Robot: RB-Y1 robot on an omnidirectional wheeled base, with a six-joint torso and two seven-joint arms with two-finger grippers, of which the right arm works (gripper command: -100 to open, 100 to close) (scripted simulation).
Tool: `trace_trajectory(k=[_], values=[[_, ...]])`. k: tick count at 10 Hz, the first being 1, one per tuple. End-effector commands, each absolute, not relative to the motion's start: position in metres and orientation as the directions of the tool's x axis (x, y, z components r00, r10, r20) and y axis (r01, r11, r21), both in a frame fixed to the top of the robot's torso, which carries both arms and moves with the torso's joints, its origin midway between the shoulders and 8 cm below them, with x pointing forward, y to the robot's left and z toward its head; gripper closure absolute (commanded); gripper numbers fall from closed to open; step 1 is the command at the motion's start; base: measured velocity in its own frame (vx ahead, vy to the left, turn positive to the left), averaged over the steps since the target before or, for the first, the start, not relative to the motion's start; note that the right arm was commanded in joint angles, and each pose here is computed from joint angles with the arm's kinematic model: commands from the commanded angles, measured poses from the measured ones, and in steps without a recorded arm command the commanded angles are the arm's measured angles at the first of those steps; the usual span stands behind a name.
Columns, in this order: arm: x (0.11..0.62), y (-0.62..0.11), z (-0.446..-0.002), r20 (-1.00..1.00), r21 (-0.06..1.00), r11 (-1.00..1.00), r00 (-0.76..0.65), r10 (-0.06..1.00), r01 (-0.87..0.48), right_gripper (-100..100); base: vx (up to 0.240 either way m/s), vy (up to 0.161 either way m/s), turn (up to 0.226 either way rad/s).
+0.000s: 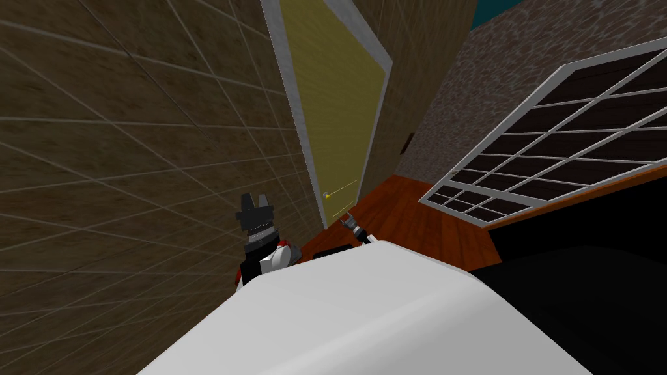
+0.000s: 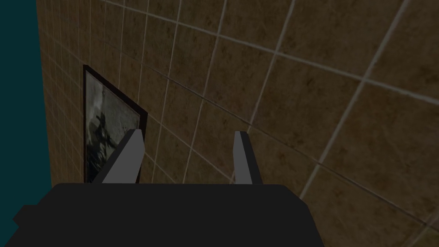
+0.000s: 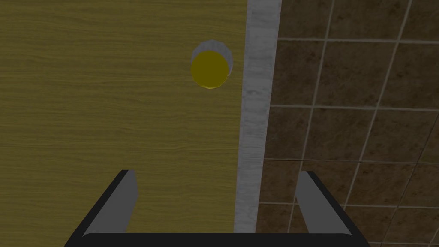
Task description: Pull the door open
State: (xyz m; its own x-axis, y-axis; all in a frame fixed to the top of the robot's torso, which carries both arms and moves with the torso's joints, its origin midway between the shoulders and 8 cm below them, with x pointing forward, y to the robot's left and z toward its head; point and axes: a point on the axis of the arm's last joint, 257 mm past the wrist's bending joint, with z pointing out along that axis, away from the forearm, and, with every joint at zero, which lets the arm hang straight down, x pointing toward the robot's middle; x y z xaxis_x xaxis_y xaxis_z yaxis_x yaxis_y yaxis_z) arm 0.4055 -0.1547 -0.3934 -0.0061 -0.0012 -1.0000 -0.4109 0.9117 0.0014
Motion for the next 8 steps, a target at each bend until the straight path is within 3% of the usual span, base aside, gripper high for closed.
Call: trace_trajectory(k=[1, 4, 8], values=[[0.411, -0.155, -0.395, -1.0, -0.001, 0.912, -0.009, -0.005, -0.41, -100, -0.154, -0.015, -0.024], [0.419, -0.154, -0.397, -1.0, -0.006, 0.912, -0.011, -0.011, -0.41, -100, -0.057, 0.0, -0.02], [0.432, -0.149, -0.398, -1.0, -0.01, 0.912, -0.011, -0.015, -0.41, -100, 0.017, 0.008, -0.017]])
